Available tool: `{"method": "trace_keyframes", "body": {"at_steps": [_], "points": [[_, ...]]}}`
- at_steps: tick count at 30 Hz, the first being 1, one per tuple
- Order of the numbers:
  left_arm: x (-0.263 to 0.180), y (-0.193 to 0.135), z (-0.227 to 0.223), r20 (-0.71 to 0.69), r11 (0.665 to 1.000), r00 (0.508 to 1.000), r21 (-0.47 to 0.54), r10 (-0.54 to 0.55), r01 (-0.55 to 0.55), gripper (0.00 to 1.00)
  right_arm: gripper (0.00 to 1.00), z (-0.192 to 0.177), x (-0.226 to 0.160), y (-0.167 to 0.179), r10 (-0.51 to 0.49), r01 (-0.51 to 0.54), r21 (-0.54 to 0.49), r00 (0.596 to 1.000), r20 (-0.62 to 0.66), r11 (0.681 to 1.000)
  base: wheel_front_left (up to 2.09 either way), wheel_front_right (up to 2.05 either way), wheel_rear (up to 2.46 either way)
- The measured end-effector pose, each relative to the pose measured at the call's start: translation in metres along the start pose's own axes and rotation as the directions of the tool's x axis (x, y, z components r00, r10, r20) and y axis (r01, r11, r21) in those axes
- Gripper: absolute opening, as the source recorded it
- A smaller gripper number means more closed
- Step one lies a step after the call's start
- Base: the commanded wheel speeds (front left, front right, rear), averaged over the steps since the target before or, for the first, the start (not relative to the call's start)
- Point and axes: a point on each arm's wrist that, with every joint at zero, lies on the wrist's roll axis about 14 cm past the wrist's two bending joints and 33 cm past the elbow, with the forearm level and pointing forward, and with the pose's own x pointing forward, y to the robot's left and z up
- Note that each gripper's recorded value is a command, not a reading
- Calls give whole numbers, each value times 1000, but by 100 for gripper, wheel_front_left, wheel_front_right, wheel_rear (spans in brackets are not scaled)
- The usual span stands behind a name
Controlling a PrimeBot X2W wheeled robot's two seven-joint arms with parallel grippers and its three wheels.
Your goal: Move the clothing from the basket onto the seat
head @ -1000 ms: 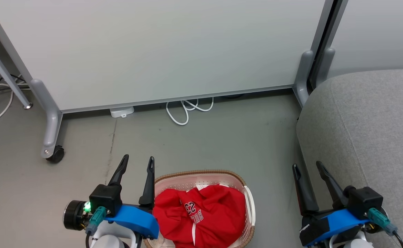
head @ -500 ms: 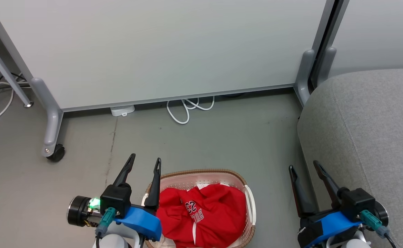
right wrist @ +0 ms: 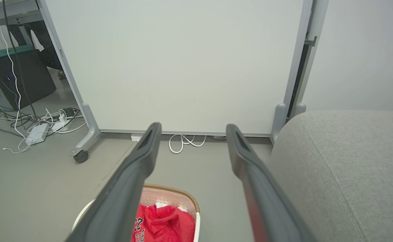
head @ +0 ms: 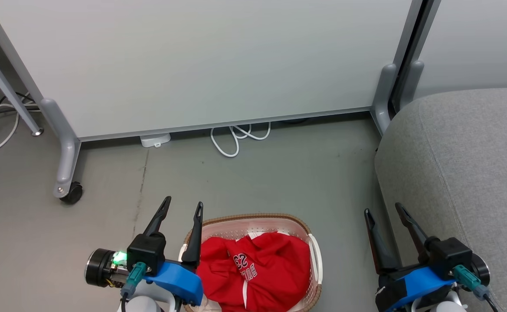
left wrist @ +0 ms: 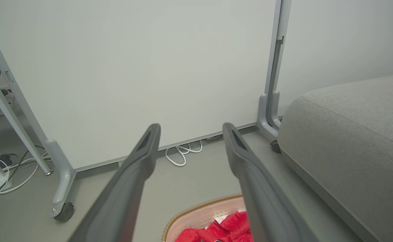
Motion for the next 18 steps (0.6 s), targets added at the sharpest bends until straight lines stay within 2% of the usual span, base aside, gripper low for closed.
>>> {"method": "trace_keyframes", "body": {"at_steps": [10, 18], "points": [[4, 0, -7, -19, 1000, 1000, -21, -1, 1, 100, 100, -5, 0, -5, -13, 13, 6, 1000, -15, 1000, 0, 0, 0], [40, -12, -14, -48, 994, 994, 37, -99, 101, 100, 100, -6, 19, -20, -46, 46, 2, 999, -9, 999, 0, 0, 0]]}}
